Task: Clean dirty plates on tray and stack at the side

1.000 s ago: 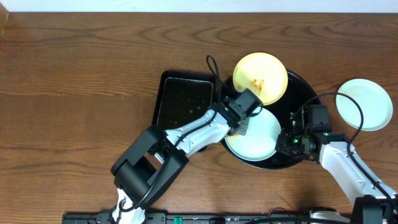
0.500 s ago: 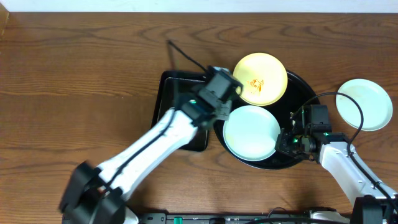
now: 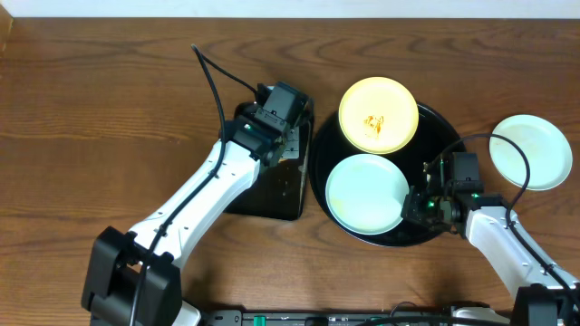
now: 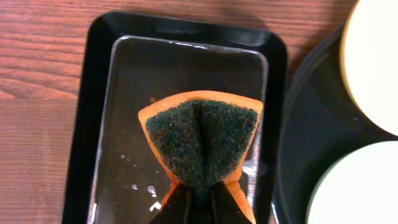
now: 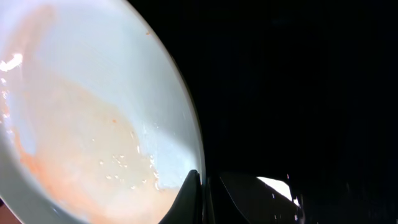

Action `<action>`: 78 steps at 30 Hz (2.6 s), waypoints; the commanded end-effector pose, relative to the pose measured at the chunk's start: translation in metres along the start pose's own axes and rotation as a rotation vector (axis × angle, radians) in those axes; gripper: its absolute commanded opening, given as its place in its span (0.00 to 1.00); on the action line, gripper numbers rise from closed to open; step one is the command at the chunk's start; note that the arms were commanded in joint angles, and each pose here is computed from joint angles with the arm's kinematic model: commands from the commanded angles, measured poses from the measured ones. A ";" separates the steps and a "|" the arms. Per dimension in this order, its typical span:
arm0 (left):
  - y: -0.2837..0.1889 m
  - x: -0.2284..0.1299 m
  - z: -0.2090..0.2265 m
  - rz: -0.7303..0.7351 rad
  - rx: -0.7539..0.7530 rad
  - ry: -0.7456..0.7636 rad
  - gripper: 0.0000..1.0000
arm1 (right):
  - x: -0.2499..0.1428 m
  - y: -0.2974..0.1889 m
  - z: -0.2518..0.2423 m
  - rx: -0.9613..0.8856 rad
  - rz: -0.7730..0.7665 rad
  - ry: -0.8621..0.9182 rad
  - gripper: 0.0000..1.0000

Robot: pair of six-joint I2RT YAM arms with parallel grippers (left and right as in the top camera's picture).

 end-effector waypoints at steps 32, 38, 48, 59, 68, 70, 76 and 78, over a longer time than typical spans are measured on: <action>0.008 0.002 0.022 0.033 0.073 -0.027 0.08 | 0.045 -0.105 0.035 -0.225 -0.399 -0.453 0.21; 0.008 0.001 0.022 0.035 0.075 -0.026 0.08 | 0.046 -0.098 0.043 -0.020 -0.366 -0.470 0.96; 0.008 0.001 0.022 0.036 0.075 -0.026 0.08 | 0.071 -0.096 0.001 -0.208 -0.421 -0.316 0.99; 0.008 0.001 0.022 0.039 0.076 -0.026 0.08 | 0.079 -0.028 -0.042 -0.087 -0.177 -0.267 0.73; 0.008 0.001 0.022 0.039 0.076 -0.025 0.08 | 0.077 0.002 -0.048 -0.021 -0.094 -0.261 0.49; 0.008 0.001 0.022 0.039 0.076 -0.025 0.08 | 0.076 0.005 -0.048 -0.006 -0.084 -0.265 0.38; 0.008 0.001 0.022 0.039 0.076 -0.025 0.08 | 0.072 0.009 -0.044 0.081 -0.061 -0.279 0.10; 0.008 0.001 0.022 0.039 0.076 -0.026 0.08 | 0.072 0.008 -0.042 0.109 -0.068 -0.282 0.08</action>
Point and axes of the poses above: each gripper's point midway between its finger pads, its own y axis out along the fingers, its own z axis along the line the jaws close on, x = y × z, the point moved 10 cm from there along -y, back along the fingers, and after that the axes turned 6 degrees about -y, right-handed, at the moved point
